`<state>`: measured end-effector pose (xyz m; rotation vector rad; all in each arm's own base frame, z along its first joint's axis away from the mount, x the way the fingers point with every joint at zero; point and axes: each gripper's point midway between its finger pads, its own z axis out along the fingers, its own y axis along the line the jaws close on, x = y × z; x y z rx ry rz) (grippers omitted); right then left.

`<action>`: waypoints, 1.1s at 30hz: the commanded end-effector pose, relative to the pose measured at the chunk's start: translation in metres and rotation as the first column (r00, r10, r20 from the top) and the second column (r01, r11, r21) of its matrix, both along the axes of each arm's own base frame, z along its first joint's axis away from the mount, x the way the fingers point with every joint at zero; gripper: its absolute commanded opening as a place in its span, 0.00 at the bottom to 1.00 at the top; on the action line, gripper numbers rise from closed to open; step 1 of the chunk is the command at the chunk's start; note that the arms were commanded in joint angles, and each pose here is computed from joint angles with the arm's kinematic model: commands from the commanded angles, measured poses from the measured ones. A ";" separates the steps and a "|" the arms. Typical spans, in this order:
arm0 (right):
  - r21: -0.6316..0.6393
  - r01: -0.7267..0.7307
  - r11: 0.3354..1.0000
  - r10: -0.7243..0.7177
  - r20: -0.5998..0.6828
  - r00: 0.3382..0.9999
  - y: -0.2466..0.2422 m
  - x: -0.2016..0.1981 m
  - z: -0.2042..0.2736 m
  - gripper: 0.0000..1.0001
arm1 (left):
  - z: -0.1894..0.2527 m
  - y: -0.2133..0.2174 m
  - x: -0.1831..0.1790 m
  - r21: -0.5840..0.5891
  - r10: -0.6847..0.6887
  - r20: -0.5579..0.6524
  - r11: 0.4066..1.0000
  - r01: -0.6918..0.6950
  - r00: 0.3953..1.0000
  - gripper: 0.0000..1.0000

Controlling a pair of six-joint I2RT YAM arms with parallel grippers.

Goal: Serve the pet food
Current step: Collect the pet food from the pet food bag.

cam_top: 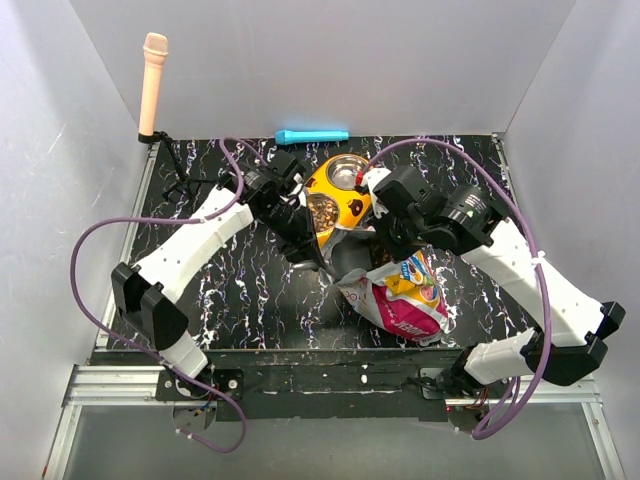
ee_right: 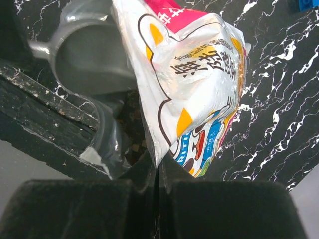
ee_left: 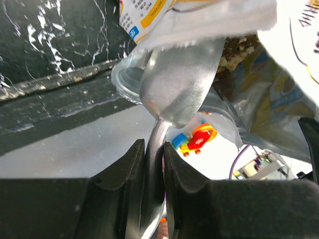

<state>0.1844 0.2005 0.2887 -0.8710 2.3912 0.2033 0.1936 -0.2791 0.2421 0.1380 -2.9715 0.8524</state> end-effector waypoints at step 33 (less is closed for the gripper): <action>0.371 0.196 0.908 -0.277 0.178 0.944 -0.049 -0.004 0.064 0.01 | 0.006 -0.061 -0.027 -0.516 -0.062 0.113 0.849 0.112 0.992 0.00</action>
